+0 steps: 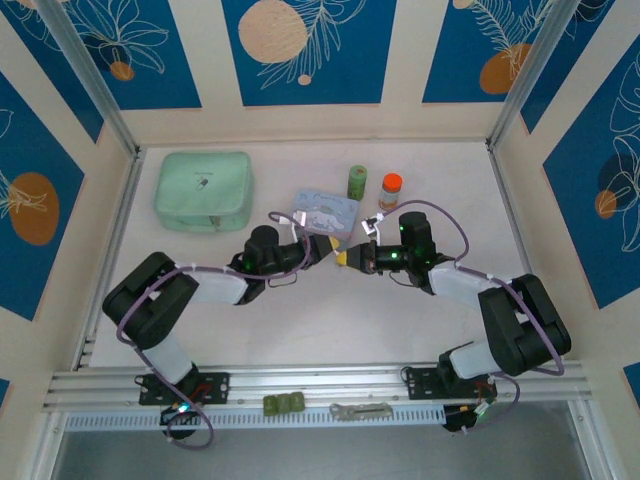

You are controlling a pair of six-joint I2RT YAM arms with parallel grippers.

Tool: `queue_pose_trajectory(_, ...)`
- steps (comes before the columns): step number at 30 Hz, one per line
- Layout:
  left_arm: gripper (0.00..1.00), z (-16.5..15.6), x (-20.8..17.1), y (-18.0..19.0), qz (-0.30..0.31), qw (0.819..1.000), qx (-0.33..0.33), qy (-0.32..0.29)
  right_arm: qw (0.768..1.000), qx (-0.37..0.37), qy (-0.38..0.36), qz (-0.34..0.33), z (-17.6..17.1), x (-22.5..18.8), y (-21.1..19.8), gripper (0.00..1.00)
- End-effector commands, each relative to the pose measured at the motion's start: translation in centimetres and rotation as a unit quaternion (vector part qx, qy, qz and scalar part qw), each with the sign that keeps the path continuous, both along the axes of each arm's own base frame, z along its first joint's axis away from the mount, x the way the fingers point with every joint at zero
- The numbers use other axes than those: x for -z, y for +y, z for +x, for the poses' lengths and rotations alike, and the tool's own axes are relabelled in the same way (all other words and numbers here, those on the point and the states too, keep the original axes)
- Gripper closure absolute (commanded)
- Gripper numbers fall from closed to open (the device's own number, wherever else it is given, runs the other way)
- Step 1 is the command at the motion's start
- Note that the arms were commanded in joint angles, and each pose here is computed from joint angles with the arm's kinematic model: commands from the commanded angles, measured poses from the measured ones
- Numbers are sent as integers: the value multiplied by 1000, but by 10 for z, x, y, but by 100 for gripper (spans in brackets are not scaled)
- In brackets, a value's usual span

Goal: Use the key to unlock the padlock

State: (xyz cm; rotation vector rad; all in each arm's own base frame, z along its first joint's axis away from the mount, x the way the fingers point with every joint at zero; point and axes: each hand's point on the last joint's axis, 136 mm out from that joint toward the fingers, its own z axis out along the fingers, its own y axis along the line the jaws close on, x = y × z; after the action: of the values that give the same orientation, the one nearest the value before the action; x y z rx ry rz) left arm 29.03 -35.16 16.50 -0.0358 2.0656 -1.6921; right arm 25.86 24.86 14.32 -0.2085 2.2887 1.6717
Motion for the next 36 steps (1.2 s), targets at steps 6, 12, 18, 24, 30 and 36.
queue_pose_trajectory(6, 33, 31, 12, 45, 56, 997, -43, -32, 1000, 11, -8, -4, -2, 2, -4, 100)
queue_pose_trajectory(12, 40, 41, 70, 69, 190, 980, -36, -35, 1000, 19, 1, -8, -2, 8, -8, 100)
queue_pose_trajectory(18, 44, 46, 92, 71, 253, 966, -11, -54, 1000, 20, 4, -7, -1, 10, -9, 100)
queue_pose_trajectory(24, 46, 55, 109, 71, 296, 952, 6, -74, 1000, 18, 4, -3, 1, 9, -7, 100)
queue_pose_trajectory(30, 47, 63, 122, 63, 308, 948, 21, -74, 1000, 19, 3, -2, 2, 9, -7, 100)
queue_pose_trajectory(36, 49, 66, 134, 54, 314, 946, 38, -69, 1000, 20, 4, -2, 3, 10, -7, 100)
